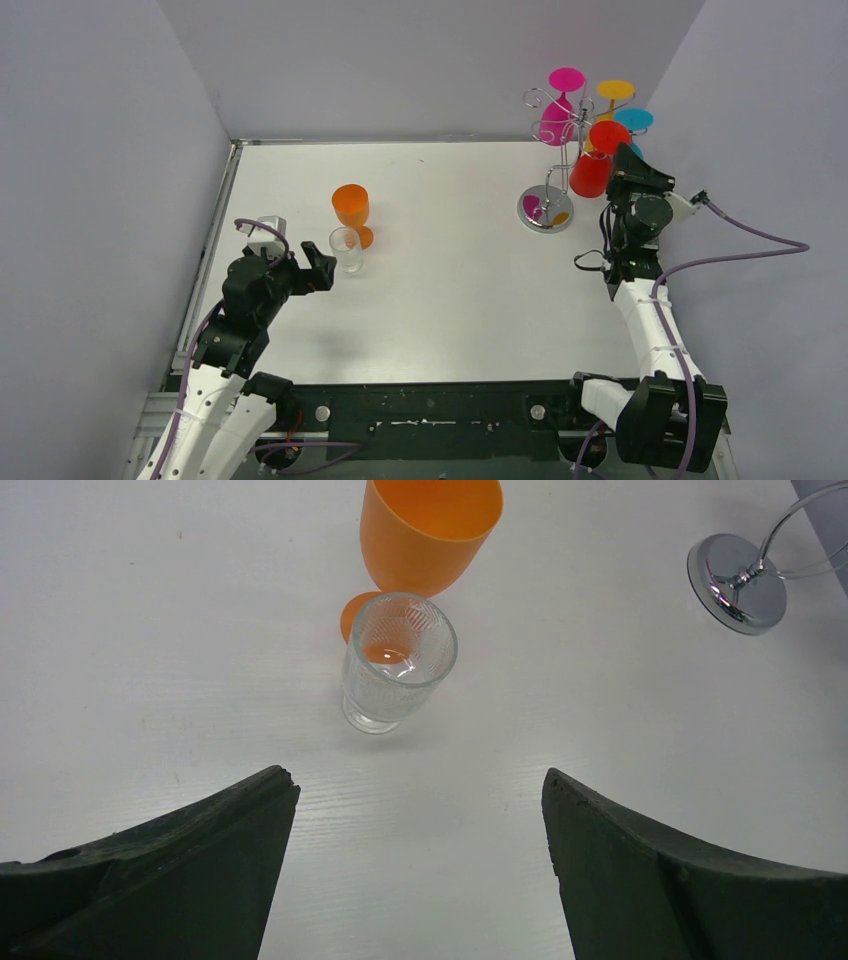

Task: Take the wine glass off the wine glass rack
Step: Pick up the wine glass from the wine rack, then place the wine glass at the center of the board.

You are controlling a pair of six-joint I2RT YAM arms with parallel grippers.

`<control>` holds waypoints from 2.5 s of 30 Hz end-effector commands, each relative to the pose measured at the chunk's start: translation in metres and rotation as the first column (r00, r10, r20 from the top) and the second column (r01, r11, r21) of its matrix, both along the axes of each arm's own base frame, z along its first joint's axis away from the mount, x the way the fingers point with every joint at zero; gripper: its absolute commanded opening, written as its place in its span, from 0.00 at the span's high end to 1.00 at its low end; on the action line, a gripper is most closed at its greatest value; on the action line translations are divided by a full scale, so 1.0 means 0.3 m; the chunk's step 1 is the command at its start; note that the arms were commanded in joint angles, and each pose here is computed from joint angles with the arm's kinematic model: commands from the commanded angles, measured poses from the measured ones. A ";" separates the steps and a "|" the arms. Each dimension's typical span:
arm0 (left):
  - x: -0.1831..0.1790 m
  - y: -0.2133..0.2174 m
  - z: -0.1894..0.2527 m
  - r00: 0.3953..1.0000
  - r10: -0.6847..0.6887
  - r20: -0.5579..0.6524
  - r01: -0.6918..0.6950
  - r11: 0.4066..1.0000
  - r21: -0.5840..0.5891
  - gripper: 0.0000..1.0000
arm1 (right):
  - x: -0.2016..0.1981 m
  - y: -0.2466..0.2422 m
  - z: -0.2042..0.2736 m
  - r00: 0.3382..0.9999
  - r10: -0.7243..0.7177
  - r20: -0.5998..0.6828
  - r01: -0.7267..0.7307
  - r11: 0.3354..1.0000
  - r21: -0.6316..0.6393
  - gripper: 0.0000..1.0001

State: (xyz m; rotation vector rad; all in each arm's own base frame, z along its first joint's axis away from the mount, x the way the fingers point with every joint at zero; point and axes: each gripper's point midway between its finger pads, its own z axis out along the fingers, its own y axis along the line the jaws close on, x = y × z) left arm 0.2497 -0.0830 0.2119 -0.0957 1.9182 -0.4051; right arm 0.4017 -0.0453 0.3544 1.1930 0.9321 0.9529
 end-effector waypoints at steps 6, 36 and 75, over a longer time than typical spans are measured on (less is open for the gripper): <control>0.012 -0.013 0.060 0.998 -0.016 0.064 0.018 0.999 -0.027 0.09 | -0.099 -0.005 0.158 0.987 -0.007 0.158 0.007 1.000 -0.003 1.00; 0.017 -0.022 0.047 0.998 -0.030 0.049 0.031 0.999 -0.025 0.09 | -0.226 0.122 0.109 0.982 0.187 -0.013 -0.187 0.971 -0.148 1.00; -0.206 -0.622 0.313 0.701 -0.656 0.280 0.711 0.611 -0.348 0.10 | -0.583 0.678 -0.009 0.471 0.870 -0.148 -0.597 0.191 -0.780 1.00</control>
